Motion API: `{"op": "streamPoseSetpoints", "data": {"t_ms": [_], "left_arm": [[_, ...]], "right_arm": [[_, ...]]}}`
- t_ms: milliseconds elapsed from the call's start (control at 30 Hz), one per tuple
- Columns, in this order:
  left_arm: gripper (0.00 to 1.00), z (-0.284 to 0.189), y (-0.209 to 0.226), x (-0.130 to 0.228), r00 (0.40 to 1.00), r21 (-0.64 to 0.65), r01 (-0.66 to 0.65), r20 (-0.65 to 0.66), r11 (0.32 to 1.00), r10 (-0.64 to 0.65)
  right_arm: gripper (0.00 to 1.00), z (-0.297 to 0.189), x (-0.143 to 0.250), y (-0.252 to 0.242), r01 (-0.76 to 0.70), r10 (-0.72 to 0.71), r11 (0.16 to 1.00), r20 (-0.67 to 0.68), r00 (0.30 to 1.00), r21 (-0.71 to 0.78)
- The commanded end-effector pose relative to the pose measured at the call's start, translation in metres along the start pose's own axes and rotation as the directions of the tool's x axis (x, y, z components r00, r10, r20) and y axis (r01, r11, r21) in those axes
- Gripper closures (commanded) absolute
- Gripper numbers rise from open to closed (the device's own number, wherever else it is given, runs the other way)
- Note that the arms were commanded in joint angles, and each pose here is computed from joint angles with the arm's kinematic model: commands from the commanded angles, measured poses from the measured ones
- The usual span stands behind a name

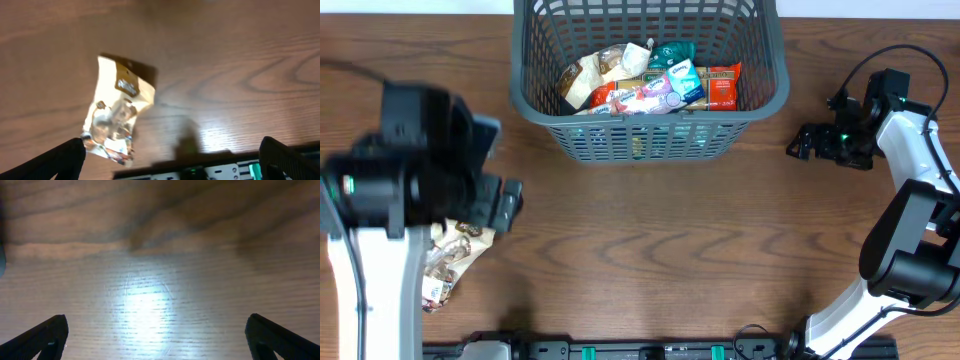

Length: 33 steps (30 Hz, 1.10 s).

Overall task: Pack container
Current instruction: 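Lower the left gripper onto the second Pamiee pouch and grasp it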

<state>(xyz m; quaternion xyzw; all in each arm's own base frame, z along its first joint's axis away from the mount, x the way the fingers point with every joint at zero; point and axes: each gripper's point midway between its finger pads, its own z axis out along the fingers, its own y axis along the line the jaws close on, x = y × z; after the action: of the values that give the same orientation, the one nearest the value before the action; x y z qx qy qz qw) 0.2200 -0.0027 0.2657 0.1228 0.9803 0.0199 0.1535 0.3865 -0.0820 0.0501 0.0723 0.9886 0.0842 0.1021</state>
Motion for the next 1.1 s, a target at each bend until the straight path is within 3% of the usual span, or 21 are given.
{"op": "streamPoseSetpoints", "data": {"t_ms": [0,200,367,833,1067], "left_arm": [[0.01,-0.008,-0.006,0.033,0.994,-0.017,0.095,0.063,0.995,-0.094],[0.01,-0.016,-0.015,0.087,0.973,-0.049,0.133,0.199,0.990,-0.120],[0.02,-0.027,0.002,0.118,0.963,-0.190,0.160,0.244,0.969,-0.111],[0.02,0.009,0.011,0.131,0.995,-0.238,0.092,-0.010,0.967,-0.098],[0.02,0.038,0.021,0.125,0.990,-0.263,0.104,-0.068,0.959,-0.126]], "right_arm": [[0.01,0.005,0.003,0.004,0.013,-0.014,1.000,-0.017,1.000,-0.012],[0.01,0.005,0.002,0.003,0.014,-0.014,1.000,-0.013,1.000,-0.011],[0.01,0.005,0.003,0.004,0.014,-0.014,1.000,-0.015,1.000,-0.012],[0.01,0.006,-0.011,0.007,0.044,-0.044,0.999,0.038,0.998,-0.005],[0.01,0.006,-0.017,0.007,0.050,-0.050,0.999,0.063,0.997,-0.002]]}}
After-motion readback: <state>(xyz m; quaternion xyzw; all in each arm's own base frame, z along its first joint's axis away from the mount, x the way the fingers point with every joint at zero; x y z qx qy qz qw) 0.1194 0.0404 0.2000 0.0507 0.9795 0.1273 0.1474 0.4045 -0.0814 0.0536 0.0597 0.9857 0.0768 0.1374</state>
